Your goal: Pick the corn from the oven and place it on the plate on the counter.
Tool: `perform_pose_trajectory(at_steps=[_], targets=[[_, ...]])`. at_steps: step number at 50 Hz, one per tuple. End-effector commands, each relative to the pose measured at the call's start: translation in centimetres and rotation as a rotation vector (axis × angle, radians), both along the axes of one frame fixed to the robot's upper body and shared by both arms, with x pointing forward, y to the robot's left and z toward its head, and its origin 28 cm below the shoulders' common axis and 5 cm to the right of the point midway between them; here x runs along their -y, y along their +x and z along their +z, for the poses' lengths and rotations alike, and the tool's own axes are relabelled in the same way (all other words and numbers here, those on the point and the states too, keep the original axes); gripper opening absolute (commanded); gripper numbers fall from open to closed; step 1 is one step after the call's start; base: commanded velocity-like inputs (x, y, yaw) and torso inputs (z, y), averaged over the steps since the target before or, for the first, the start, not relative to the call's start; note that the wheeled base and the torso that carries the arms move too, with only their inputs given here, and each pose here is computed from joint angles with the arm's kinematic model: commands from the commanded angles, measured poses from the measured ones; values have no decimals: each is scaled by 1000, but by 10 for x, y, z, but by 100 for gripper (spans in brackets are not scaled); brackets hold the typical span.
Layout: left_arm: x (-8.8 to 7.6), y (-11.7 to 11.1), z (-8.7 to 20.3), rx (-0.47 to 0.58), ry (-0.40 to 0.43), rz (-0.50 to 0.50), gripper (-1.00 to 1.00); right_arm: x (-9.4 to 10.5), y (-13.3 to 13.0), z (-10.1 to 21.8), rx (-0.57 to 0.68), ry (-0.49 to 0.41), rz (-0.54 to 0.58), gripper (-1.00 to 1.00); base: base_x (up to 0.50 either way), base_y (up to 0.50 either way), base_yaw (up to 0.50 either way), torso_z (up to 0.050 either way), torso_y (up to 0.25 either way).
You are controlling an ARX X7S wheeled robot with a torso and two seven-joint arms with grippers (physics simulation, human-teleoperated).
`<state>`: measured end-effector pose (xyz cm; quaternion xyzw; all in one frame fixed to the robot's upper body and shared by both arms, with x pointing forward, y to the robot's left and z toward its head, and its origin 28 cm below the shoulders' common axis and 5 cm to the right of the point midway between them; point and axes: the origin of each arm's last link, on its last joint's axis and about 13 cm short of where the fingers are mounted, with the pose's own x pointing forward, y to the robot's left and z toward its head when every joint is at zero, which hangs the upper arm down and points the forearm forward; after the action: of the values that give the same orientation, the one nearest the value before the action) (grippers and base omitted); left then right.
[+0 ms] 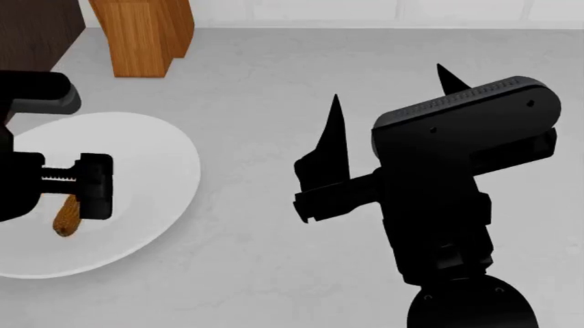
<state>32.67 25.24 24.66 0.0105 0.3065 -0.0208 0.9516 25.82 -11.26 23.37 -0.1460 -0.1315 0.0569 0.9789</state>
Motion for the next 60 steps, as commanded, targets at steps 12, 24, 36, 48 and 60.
perform_pose_trajectory(at_steps=[12,24,36,48,60], targets=[[1,-5,7,26,-14,8,100,0,0,1,1,-5,-6,100,0,0,0,1,0],[0,-29,33,140,-35,10,100,0,0,1,1,-6,-6,100,0,0,0,0,0],[6,-60,47,237,-62,-31,100,0,1,0,-1,-6,-8,100,0,0,0,0,0],[17,-96,54,337,-55,-83,100,0,1,1,3,-3,-10,100,0,0,0,0,0],[24,-120,61,417,-47,-105,100,1,-1,2,6,-3,-14,100,0,0,0,0,0]])
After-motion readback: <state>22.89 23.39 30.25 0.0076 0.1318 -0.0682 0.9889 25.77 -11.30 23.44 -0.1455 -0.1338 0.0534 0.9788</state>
